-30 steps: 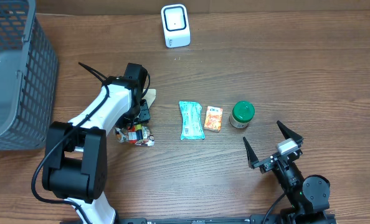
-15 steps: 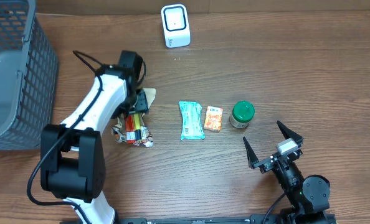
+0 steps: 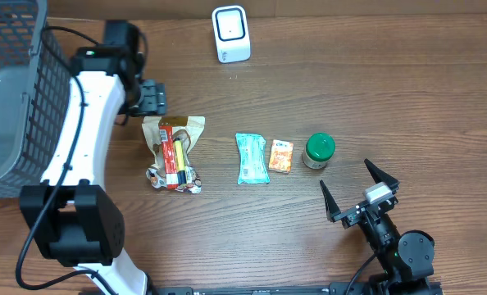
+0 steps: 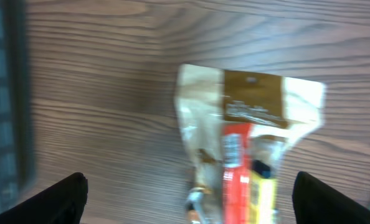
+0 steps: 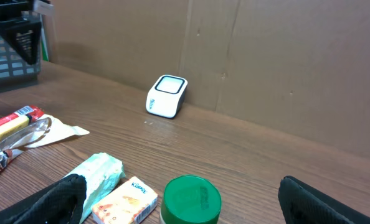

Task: Scan the item barcode

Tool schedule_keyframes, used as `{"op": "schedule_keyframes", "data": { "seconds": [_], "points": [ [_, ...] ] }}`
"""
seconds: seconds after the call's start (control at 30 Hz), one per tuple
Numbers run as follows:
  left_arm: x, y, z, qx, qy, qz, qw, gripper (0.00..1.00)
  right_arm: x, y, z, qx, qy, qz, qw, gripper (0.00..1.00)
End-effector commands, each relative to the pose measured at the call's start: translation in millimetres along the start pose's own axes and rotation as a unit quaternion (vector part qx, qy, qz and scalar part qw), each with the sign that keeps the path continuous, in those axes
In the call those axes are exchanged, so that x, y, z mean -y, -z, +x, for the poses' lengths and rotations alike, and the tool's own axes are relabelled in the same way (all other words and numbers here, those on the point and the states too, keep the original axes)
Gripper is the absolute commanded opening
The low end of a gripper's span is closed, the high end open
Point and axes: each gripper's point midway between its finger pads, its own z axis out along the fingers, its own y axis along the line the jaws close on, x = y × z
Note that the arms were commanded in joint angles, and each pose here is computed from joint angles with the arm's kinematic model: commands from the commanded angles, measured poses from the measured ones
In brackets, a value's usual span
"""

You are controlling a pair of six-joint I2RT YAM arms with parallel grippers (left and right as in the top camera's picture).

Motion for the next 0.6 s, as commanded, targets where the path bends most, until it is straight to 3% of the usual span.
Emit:
{"op": "schedule_keyframes", "data": {
  "seconds": [0.0,0.1,0.57],
  "points": [
    [-32,9,-6,0.013,-0.006,-0.002,1.000,0.91,2,0,2,0.002,0.002,0.006,1.000,1.00],
    [-51,8,-9,0.015,0.022,0.003,1.000,1.00,2,0,2,0.001,0.002,0.007,1.000,1.00],
    [-73,6,-10,0.019,0.058,0.018,0.998,1.00,2,0,2,0.001,0.002,0.007,1.000,1.00]
  ]
}}
